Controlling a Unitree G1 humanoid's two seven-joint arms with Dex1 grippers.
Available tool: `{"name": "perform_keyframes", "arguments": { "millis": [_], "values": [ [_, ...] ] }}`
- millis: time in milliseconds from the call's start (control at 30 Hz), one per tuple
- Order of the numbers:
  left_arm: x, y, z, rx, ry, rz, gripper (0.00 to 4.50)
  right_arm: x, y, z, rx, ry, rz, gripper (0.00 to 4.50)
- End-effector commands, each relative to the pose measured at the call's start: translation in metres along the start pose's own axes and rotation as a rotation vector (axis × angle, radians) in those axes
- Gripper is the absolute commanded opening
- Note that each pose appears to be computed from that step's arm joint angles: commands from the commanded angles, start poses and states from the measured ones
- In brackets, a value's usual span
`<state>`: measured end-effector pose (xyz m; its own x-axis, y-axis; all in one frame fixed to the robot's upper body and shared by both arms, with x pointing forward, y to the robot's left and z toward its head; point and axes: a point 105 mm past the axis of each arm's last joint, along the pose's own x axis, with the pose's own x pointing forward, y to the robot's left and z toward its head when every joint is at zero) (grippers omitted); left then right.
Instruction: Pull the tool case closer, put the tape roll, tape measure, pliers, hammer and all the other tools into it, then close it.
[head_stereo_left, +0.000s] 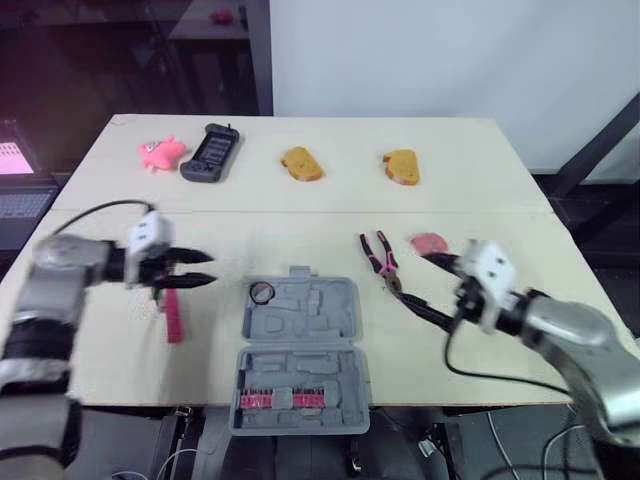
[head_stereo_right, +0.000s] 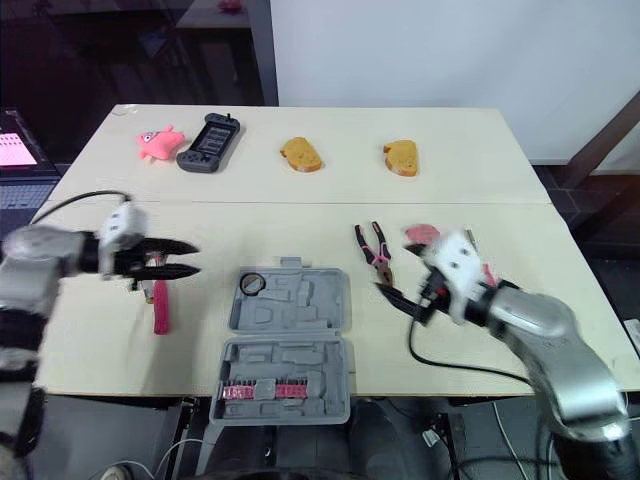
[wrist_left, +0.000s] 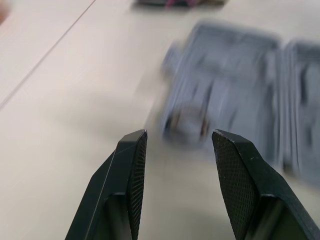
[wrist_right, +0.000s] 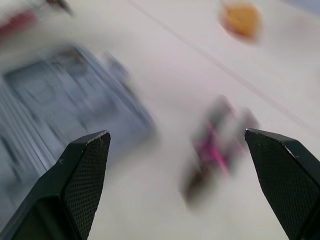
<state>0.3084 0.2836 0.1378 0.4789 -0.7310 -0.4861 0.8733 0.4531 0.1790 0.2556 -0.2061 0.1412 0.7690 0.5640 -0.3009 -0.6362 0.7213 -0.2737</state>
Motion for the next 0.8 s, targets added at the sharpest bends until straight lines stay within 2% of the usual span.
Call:
{"name": "perform_keyframes", "arguments": {
  "millis": [33, 100, 167, 233, 333, 433, 800],
  "values": [
    [-0.069, 0.013, -0.024, -0.066, 0.047, 0.253, 2.19, -0.051, -0.022, -0.011, -0.044, 0.003, -0.119, 4.50],
    [-0.099, 0.011, -0.043, -0.106, 0.097, 0.359, 2.19, -0.075, -0.028, -0.023, -0.005, 0.024, -0.163, 4.50],
    [-0.110, 0.007, -0.053, -0.112, 0.133, 0.391, 2.19, -0.085, -0.030, -0.029, 0.003, 0.040, -0.173, 4.50],
    [-0.133, -0.004, -0.078, -0.171, 0.193, 0.455, 2.19, -0.100, -0.035, -0.039, 0.010, 0.081, -0.199, 4.50],
    [-0.150, -0.017, -0.102, -0.195, 0.261, 0.506, 3.04, -0.106, -0.037, -0.045, 0.010, 0.100, -0.208, 4.50],
    [-0.158, -0.023, -0.110, -0.239, 0.236, 0.544, 4.48, -0.107, -0.039, -0.048, 0.016, 0.107, -0.213, 4.50],
    [-0.154, -0.028, -0.113, -0.233, 0.232, 0.537, 4.48, -0.102, -0.043, -0.050, 0.006, 0.128, -0.203, 4.50]
  ]
}}
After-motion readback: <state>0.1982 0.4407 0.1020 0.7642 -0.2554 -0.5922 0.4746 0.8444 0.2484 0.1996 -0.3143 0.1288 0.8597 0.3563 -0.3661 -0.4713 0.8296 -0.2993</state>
